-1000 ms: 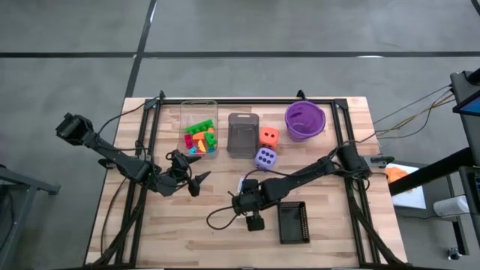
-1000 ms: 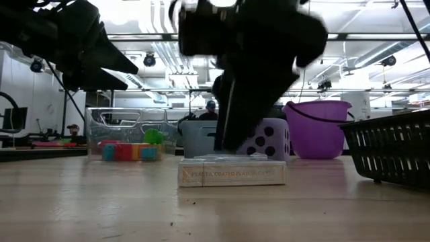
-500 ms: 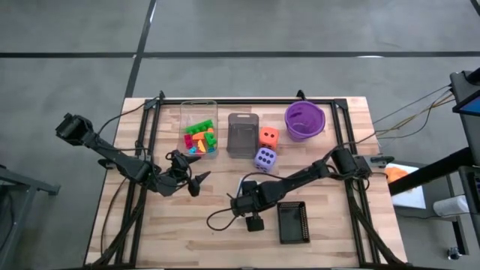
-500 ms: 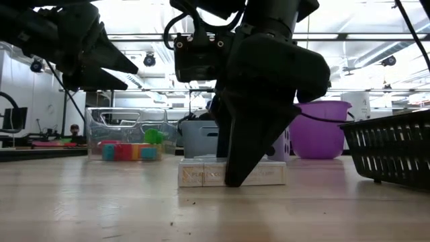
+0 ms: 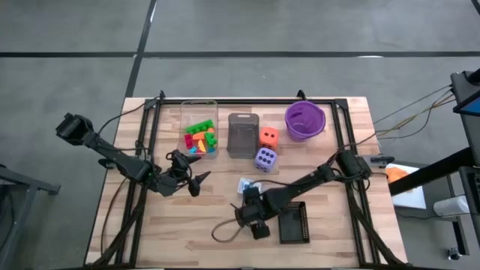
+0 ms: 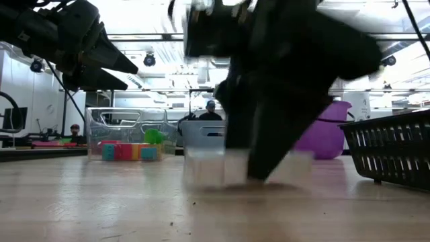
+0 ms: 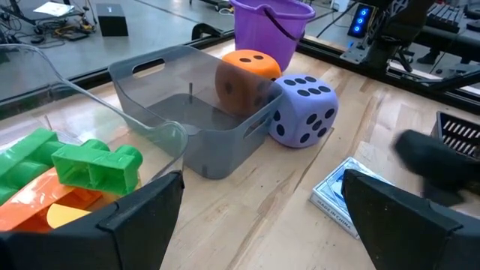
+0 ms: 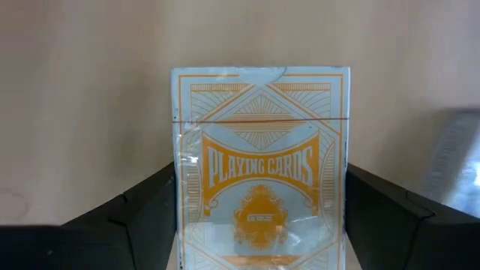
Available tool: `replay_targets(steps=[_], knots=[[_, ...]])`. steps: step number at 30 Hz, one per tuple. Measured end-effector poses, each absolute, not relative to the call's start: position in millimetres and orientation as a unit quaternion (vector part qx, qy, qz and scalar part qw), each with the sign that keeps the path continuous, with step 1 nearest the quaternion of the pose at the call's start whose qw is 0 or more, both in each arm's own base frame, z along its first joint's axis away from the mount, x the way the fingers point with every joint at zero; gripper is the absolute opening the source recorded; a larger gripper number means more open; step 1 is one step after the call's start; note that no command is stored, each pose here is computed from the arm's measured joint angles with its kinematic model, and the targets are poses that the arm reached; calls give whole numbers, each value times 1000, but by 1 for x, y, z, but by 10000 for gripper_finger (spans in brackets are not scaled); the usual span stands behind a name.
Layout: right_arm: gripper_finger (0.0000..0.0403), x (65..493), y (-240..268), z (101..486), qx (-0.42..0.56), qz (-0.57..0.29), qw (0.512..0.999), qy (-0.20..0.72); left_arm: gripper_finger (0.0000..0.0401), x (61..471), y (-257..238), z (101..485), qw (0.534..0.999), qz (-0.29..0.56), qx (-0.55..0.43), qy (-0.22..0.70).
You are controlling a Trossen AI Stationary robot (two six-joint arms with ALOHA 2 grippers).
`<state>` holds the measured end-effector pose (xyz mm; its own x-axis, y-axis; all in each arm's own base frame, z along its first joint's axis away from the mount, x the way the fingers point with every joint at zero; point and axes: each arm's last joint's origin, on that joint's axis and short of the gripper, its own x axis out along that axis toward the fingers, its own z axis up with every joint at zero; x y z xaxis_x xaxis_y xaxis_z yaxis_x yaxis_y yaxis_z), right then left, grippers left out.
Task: Pick & Place Toys
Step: Put the orange playing card box into the gray bin
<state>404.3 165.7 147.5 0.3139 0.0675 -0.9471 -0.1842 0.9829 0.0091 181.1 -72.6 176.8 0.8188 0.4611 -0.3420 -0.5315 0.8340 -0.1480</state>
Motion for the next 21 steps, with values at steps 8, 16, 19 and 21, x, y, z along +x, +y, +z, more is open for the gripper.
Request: replay_targets(steps=[8, 16, 19, 21], knots=[[300, 397, 185, 202, -86, 122, 876, 458, 367, 181, -73, 177, 946, 262, -119, 148], [300, 377, 188, 208, -47, 188, 957, 215, 367, 181, -73, 177, 946, 262, -119, 148], [300, 360, 175, 193, -30, 187, 970, 154, 367, 181, -73, 177, 946, 262, -119, 148], [300, 349, 162, 192, -21, 170, 976, 133, 367, 181, -73, 177, 946, 262, -119, 148]])
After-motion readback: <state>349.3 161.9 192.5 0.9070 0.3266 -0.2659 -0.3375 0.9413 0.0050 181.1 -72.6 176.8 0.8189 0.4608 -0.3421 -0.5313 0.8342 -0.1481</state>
